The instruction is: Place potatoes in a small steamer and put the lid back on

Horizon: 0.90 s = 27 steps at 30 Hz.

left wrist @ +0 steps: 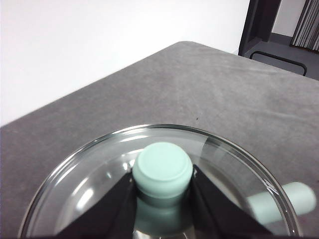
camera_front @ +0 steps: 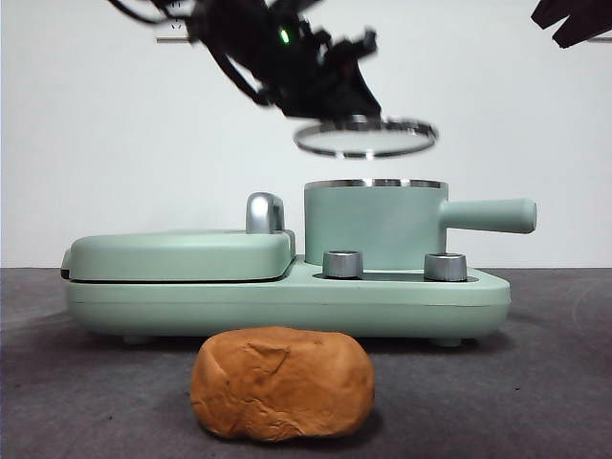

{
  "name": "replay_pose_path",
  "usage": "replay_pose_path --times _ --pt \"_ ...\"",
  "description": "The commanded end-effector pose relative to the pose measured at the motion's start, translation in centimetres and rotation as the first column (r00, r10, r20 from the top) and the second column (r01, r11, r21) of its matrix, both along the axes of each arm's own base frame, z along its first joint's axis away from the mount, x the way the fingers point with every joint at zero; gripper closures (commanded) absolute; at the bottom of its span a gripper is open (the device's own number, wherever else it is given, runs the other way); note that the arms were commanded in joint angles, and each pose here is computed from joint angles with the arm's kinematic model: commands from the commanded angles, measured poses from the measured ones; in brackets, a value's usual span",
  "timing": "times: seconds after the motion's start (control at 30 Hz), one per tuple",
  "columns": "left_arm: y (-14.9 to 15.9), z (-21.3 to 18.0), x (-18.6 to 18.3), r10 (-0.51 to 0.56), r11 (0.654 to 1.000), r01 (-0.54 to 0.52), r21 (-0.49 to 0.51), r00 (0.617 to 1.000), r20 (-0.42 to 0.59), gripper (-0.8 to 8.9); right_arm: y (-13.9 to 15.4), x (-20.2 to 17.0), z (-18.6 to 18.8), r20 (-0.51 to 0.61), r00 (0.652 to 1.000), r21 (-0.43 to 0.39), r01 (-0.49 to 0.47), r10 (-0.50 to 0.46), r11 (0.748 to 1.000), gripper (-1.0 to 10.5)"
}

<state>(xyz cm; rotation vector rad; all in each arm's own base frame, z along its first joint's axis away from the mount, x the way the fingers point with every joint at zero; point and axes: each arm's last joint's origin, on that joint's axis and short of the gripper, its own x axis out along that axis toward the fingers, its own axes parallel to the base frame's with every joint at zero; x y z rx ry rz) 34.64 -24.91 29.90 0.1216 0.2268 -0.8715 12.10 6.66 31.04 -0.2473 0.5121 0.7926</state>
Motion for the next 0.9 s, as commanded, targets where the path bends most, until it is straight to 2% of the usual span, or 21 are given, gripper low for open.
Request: replay_pose_path --times 0.03,0.17,0.47,0.7,0.83,0.9 --pt "0.8 2.9 -0.9 0.011 1.0 -0.011 -0.02 1.0 0.021 8.04 0.1 0.1 0.5 0.007 1.0 0.017 0.002 -0.002 1.0 7.0" --pt "2.0 4.8 -2.3 0.017 1.0 -0.017 -0.005 1.0 0.004 8.02 0.2 0.1 0.5 0.007 1.0 0.017 0.002 -0.002 1.0 7.0" --pt "4.6 8.7 -5.4 0.047 0.998 -0.044 -0.054 0.997 0.058 8.0 0.2 0.1 0.5 0.006 1.0 0.018 0.001 -0.001 1.0 7.0" --pt "7.3 7.2 -8.2 0.073 0.997 -0.072 -0.039 0.997 0.024 8.0 0.3 0.2 0.3 -0.002 1.0 0.011 -0.014 0.014 1.0 6.9" --pt "9.1 5.5 -10.3 0.108 0.993 -0.108 -0.04 0.994 -0.005 8.0 1.1 0.7 -0.1 -0.032 0.997 -0.005 -0.067 0.067 0.998 5.8" --pt "10.0 4.7 -11.6 0.129 0.991 -0.13 -0.04 0.991 -0.017 8.0 1.9 1.1 -0.6 -0.054 0.992 -0.025 -0.116 0.115 0.993 5.6"
